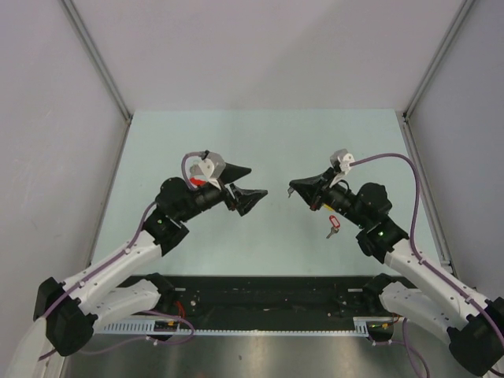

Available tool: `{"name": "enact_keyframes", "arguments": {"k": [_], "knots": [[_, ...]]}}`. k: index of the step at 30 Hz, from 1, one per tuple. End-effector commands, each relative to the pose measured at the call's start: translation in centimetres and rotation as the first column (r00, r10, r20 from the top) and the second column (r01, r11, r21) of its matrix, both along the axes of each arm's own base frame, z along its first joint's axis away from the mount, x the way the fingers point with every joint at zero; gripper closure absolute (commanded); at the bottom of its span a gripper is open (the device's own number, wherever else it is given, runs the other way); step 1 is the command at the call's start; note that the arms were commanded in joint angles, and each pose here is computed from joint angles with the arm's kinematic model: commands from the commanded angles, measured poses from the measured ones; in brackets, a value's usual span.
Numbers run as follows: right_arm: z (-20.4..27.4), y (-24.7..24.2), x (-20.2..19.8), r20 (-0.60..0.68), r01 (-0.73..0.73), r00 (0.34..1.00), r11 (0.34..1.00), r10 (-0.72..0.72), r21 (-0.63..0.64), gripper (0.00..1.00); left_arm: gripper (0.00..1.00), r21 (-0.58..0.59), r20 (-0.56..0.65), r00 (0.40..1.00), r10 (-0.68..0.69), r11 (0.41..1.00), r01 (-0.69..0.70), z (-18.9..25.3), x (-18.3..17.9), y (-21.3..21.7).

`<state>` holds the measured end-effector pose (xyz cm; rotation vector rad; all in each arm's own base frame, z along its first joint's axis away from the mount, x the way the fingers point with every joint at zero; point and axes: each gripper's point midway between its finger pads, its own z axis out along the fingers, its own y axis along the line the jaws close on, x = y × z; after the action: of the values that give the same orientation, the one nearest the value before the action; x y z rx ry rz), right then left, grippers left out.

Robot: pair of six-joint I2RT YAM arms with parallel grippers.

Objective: Put the keys on the keyring

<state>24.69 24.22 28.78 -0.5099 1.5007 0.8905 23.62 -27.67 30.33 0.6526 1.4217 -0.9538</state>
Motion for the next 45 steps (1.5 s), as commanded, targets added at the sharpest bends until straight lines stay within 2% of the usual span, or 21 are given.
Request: {"name": "enact_keyframes", "arguments": {"k": [1, 6, 15, 22, 30, 40, 45], "knots": [[4.7, 0.3, -2.4, 0.109, -0.148, 0.985, 0.972, 0.130, 0.181, 1.00, 0.16, -0.092, 0.138, 0.972, -0.192, 0.974, 0.205, 3.2, -2.8, -1.9], [5.5, 0.4, -3.4, 0.119, -0.211, 0.975, 0.948, 0.188, 0.238, 1.00, 0.23, -0.113, 0.143, 0.945, -0.295, 0.943, 0.312, 3.7, -4.0, -3.1], [6.0, 1.4, -5.2, 0.161, -0.313, 0.946, 0.922, 0.281, 0.228, 1.00, 0.40, -0.092, 0.127, 0.901, -0.415, 0.899, 0.428, 3.4, -5.0, -4.3], [5.7, 1.8, -5.8, 0.170, -0.349, 0.933, 0.913, 0.318, 0.211, 1.00, 0.47, -0.083, 0.106, 0.849, -0.518, 0.846, 0.526, 3.0, -6.3, -5.0], [5.3, 2.3, -6.1, 0.171, -0.382, 0.920, 0.904, 0.353, 0.192, 1.00, 0.57, -0.100, 0.085, 0.832, -0.548, 0.826, 0.554, 3.0, -6.6, -5.2], [5.0, 2.4, -6.1, 0.167, -0.390, 0.917, 0.902, 0.362, 0.184, 1.00, 0.62, -0.110, 0.064, 0.838, -0.542, 0.830, 0.546, 3.1, -6.4, -5.3], [4.9, 2.5, -6.3, 0.167, -0.400, 0.913, 0.899, 0.373, 0.180, 1.00, 0.68, -0.112, 0.044, 0.839, -0.543, 0.832, 0.544, 2.6, -6.0, -5.6]]}}
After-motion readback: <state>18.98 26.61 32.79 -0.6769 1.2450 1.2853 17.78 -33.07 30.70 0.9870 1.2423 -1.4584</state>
